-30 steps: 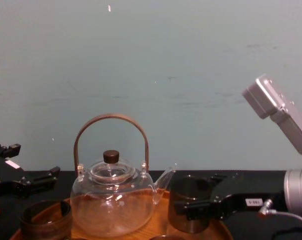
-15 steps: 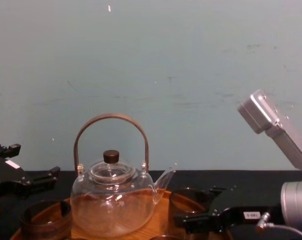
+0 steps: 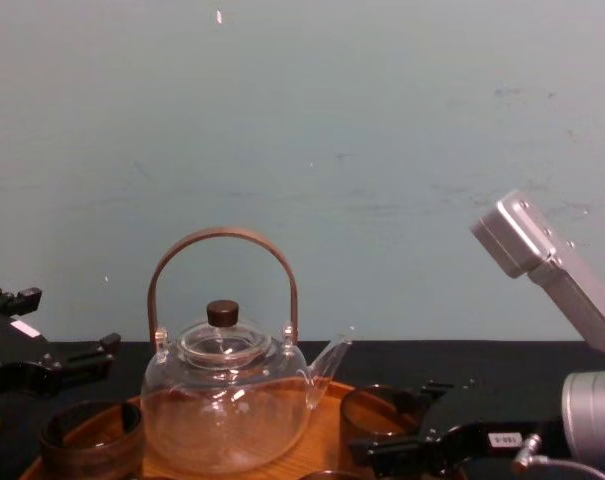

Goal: Pick up the glass from the table and place it on the tray.

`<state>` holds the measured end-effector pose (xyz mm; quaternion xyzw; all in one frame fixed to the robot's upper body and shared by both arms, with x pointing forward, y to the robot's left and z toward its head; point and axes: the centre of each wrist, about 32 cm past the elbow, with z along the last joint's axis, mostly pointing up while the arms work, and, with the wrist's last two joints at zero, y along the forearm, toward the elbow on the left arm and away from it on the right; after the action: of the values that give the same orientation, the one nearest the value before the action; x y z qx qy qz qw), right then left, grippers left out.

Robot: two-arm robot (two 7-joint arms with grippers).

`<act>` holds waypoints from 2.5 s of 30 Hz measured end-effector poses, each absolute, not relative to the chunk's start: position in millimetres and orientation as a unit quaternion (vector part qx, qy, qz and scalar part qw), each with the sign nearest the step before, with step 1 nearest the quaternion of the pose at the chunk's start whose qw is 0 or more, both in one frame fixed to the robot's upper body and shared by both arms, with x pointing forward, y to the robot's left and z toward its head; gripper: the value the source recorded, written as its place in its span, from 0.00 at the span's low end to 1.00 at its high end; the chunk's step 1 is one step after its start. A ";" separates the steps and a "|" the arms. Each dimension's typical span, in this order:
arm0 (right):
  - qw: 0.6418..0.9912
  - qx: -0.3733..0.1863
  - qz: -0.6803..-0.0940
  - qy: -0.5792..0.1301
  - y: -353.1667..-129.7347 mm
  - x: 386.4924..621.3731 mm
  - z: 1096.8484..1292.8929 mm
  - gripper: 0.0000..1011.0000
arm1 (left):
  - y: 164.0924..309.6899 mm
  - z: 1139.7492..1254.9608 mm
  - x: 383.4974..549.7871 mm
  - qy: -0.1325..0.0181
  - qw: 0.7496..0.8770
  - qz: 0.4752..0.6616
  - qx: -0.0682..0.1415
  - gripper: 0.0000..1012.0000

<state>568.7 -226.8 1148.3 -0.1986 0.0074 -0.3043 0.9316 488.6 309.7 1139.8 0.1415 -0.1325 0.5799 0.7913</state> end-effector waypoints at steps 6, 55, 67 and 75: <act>0.932 -0.199 -0.304 0.008 -226.9 568.7 1148.4 0.90 | 309.7 1139.8 488.6 -0.132 0.791 0.580 0.141 0.99; 0.945 -0.151 -0.290 -0.013 -291.2 523.3 1171.8 0.99 | 309.7 1139.8 488.6 -0.132 0.791 0.580 0.141 0.99; 0.920 -0.115 -0.374 -0.040 -314.4 500.0 1180.0 0.99 | 309.7 1139.8 488.6 -0.132 0.791 0.580 0.141 0.99; 0.877 -0.086 -0.469 -0.060 -305.0 491.8 1171.2 0.99 | 309.7 1139.8 488.6 -0.132 0.791 0.580 0.141 0.99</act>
<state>491.8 -305.0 1171.2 -0.0864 -0.0598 -0.4691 0.8769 488.6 309.7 1139.8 0.1415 -0.1325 0.5799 0.7913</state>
